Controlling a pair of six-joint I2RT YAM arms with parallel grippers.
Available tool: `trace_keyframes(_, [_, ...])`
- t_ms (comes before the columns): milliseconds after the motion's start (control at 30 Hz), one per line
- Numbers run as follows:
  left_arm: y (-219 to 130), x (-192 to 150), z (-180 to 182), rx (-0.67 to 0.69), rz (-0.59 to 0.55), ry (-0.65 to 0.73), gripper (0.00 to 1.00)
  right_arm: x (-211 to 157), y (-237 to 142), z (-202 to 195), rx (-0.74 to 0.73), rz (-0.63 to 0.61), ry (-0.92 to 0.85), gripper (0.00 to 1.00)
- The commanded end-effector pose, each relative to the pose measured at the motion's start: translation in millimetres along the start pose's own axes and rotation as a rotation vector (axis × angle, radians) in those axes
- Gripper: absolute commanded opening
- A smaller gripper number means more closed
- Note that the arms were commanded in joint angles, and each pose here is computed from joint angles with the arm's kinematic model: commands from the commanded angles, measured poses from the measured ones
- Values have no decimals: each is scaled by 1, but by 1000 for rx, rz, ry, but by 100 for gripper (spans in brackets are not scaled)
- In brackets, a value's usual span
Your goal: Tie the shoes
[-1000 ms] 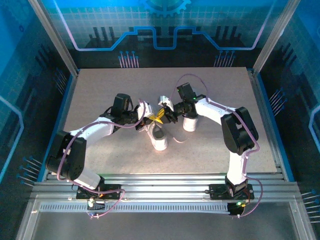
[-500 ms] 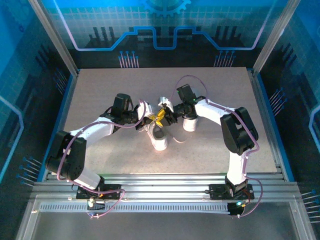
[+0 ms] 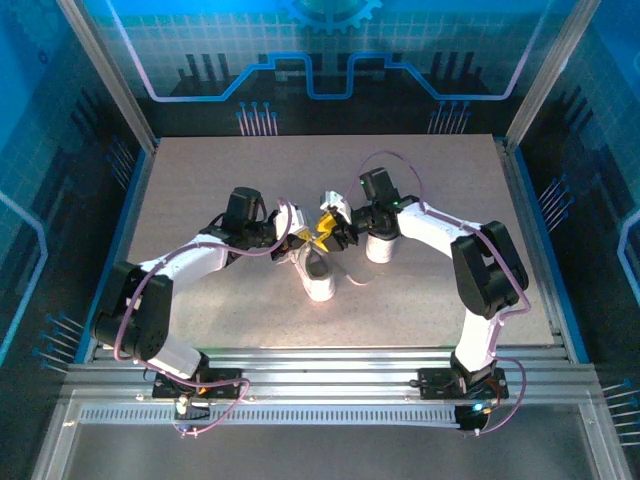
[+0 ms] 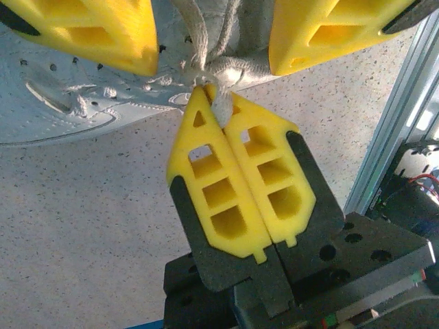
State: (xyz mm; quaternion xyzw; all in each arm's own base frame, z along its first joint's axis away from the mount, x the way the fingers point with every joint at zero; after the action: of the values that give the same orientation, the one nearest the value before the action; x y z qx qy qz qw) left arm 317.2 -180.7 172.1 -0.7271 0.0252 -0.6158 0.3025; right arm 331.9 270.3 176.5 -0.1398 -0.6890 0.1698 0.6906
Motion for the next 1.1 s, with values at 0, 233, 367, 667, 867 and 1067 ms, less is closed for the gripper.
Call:
trace_keyframes(0, [0, 10, -1, -44, -28, 18, 0, 7, 7, -2, 36, -17, -27, 45])
trace_keyframes(233, [0, 10, -1, -46, -23, 20, 0, 7, 13, -1, 61, -11, -19, 40])
trace_keyframes(367, [0, 10, 0, -43, -23, 16, 0, 4, 14, 0, 69, 4, -7, 31])
trace_keyframes(667, [0, 9, 6, 27, -8, 2, 0, 10, 4, 2, 36, 21, 25, 10])
trace_keyframes(867, [6, 9, 8, 125, -17, 7, 0, 10, 1, 9, 63, 21, 60, 9])
trace_keyframes(1067, [10, 9, 12, 217, -29, -6, 0, 9, -1, 12, 62, 25, 84, 8])
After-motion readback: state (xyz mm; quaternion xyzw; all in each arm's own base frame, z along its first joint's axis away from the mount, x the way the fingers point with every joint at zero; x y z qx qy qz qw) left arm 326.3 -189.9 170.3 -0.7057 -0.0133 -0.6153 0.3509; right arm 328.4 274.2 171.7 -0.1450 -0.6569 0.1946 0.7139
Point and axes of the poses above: each hand's point on the last joint's axis, 136 mm out from that joint toward the fingers, its own y axis out along the fingers, its own z axis along the line the jaws close on, x = y × z, the point moved 6 cm from there along -y, back along the fingers, and after that the axes turned 11 degrees about -y, right-handed, at the moved point
